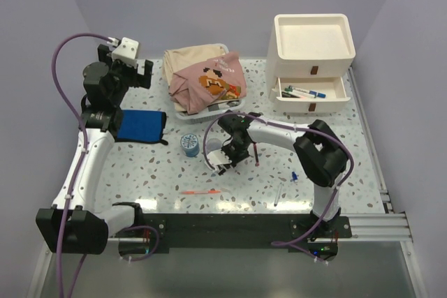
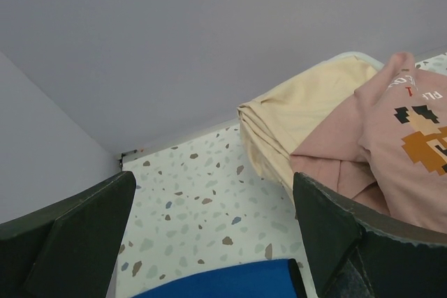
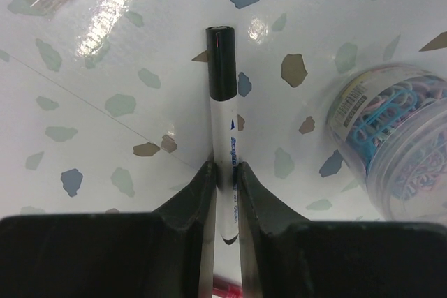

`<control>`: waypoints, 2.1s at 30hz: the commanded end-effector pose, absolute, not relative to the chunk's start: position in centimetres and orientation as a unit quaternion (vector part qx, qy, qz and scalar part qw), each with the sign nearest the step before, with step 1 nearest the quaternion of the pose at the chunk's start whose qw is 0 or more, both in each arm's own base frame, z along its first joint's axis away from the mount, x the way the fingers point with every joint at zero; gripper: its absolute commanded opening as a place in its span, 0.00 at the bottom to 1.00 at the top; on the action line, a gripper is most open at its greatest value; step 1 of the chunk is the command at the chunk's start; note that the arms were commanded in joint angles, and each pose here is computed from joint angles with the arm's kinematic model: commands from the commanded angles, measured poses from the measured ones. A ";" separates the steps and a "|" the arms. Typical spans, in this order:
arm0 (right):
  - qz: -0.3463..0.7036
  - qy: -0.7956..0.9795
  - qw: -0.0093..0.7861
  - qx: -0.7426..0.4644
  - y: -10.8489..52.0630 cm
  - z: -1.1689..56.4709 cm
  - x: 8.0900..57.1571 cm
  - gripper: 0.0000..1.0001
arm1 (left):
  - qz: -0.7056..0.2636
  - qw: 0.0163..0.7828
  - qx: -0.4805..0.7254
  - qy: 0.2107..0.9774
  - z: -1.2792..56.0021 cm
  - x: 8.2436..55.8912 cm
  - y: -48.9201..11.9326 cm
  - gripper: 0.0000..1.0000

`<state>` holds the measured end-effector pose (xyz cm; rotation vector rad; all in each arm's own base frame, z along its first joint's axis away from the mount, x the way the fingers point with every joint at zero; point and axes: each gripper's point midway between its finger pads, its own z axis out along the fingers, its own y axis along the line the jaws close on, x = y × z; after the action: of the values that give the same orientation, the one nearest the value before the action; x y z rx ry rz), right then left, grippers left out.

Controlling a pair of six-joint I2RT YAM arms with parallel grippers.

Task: Sort the stationery into containers
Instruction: Pick up the pen from the center of the board, then place the pen in the drawer.

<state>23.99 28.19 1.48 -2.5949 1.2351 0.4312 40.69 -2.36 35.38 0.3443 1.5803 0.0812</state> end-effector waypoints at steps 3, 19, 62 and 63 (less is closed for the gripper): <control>0.117 0.515 0.149 -0.836 25.6 7.7 27.7 0.00 | 0.047 0.725 0.155 0.670 38.4 41.3 -2.3 1.00; -0.110 0.667 0.330 -0.659 16.0 23.1 41.3 0.00 | 0.008 0.750 0.152 0.643 39.0 43.4 -3.7 1.00; -0.122 0.796 0.497 -0.323 3.8 25.1 40.6 0.53 | -0.032 0.739 0.180 0.648 38.0 46.0 -7.9 1.00; -0.112 0.791 0.523 -0.297 3.8 26.0 39.4 0.55 | -0.034 0.738 0.181 0.649 37.8 46.0 -8.1 1.00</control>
<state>42.26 2.20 22.83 -1.0369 1.9843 -0.4753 45.90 -7.26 35.42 0.3850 1.5071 -0.0811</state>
